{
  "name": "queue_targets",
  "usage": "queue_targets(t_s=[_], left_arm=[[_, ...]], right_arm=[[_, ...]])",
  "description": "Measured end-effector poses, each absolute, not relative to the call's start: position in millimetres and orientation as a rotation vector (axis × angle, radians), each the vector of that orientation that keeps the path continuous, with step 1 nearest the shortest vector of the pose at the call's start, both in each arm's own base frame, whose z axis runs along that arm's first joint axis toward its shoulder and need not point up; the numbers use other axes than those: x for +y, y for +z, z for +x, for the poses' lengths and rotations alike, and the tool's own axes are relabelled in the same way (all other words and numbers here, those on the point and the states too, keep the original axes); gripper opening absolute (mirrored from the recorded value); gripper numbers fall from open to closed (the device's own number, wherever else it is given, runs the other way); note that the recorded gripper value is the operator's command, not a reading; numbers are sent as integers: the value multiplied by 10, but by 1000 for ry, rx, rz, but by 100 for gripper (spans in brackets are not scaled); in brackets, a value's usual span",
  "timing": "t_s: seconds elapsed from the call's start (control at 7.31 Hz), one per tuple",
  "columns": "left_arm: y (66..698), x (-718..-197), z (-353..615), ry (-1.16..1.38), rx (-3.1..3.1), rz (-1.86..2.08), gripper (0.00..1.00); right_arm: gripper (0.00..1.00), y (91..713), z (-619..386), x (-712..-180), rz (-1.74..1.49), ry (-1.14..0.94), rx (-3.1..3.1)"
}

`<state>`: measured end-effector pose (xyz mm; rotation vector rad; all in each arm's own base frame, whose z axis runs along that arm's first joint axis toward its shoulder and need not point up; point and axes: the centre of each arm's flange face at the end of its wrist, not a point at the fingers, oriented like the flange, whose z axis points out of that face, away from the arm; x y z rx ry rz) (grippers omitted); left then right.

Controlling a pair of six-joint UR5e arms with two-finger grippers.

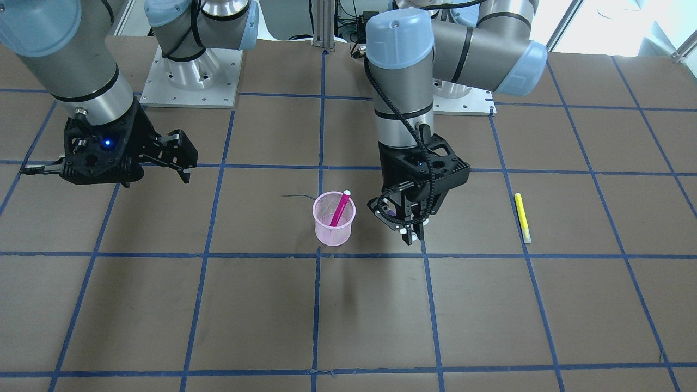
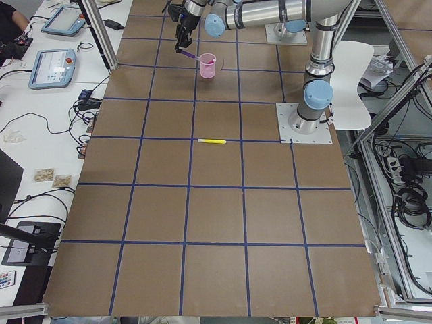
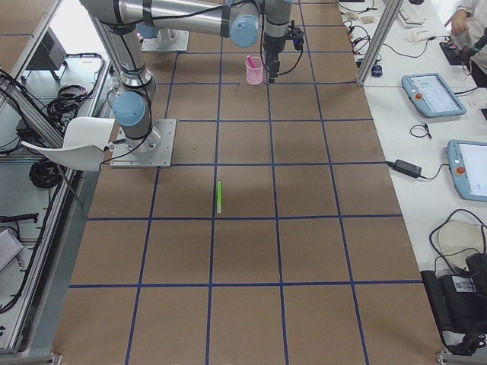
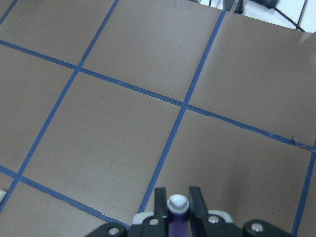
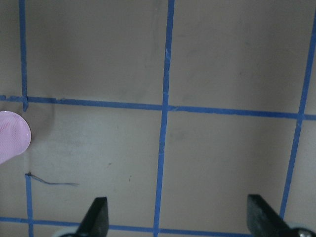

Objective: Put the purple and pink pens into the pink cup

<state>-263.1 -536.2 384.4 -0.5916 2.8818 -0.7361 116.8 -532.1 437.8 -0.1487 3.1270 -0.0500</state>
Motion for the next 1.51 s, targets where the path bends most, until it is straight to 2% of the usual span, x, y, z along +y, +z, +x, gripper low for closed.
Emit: queue_targets(t_s=[0.68,1.51], left_arm=[[3541,-5072,-3216,-749,2897,-748,0],[3075,-4960,-3512,-740,2843,-781,0]], right_arm=[[100,4330,1171,-5332,-170,-81,3126],[100,4277,1172,-5341,-167,-68,3125]])
